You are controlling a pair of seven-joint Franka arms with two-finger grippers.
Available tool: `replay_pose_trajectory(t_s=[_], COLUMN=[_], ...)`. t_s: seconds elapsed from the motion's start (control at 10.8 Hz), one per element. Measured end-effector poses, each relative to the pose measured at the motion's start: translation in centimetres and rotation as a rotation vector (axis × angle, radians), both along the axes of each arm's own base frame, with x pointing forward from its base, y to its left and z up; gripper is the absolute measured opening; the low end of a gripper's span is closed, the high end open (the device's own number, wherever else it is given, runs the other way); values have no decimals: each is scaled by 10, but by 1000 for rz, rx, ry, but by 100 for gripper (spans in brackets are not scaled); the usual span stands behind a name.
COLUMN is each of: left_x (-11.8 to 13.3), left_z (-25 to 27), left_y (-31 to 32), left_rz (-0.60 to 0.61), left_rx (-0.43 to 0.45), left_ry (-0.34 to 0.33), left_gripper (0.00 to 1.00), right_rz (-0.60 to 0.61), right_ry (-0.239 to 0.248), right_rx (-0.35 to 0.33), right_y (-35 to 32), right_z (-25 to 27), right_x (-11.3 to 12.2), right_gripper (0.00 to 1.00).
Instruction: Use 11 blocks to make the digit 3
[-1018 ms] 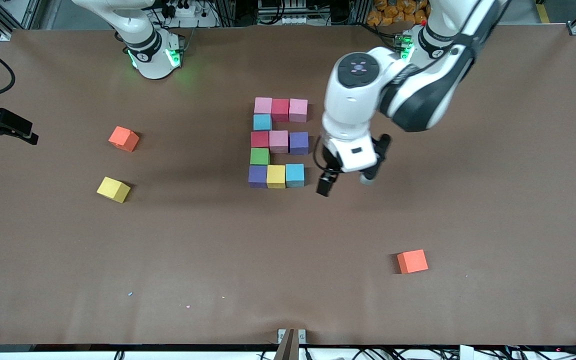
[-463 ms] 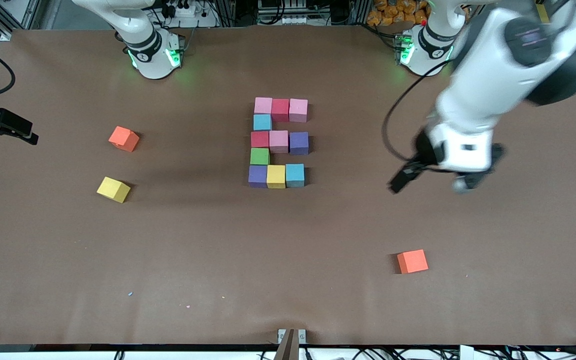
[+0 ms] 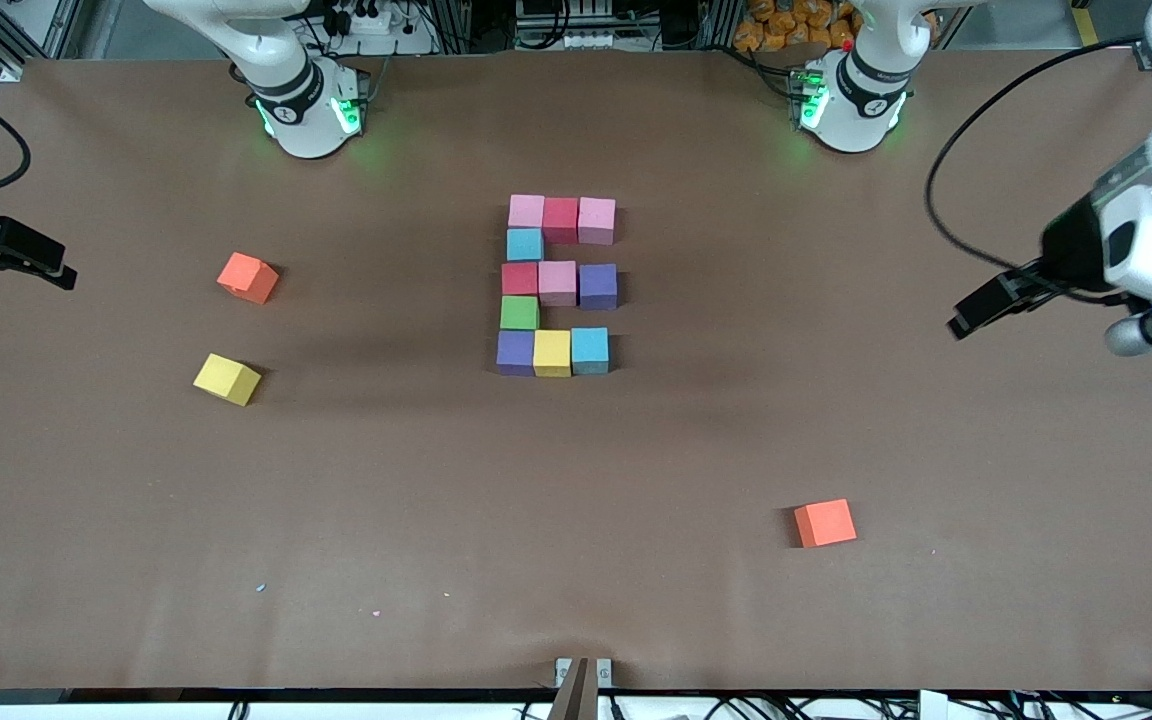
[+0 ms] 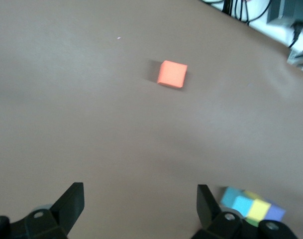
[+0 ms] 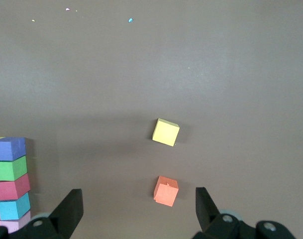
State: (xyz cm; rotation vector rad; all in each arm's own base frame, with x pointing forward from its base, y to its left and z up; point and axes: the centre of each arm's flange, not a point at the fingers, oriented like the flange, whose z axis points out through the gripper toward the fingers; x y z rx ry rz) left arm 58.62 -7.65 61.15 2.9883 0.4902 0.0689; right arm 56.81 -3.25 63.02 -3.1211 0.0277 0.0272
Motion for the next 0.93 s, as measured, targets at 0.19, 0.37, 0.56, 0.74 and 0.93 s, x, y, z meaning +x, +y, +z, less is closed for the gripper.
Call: replay_pose_trajectory(t_s=[0.19, 0.37, 0.56, 0.74, 0.93], left_x=[-6, -17, -37, -53, -56], left_z=[9, 25, 39, 44, 42], left_y=[25, 33, 32, 31, 20], left_rz=[-93, -153, -204, -218, -246], left_rx=[26, 93, 117, 123, 122], left_ry=[-6, -23, -10, -1, 3], left_gripper=[100, 100, 100, 100, 100], right_rz=[0, 0, 0, 0, 0], right_ry=[0, 0, 0, 0, 0], right_rx=[0, 0, 0, 0, 0], right_y=[0, 0, 0, 0, 0], right_z=[0, 0, 0, 0, 0], right_x=[0, 0, 0, 0, 0], right_gripper=[100, 100, 100, 100, 100])
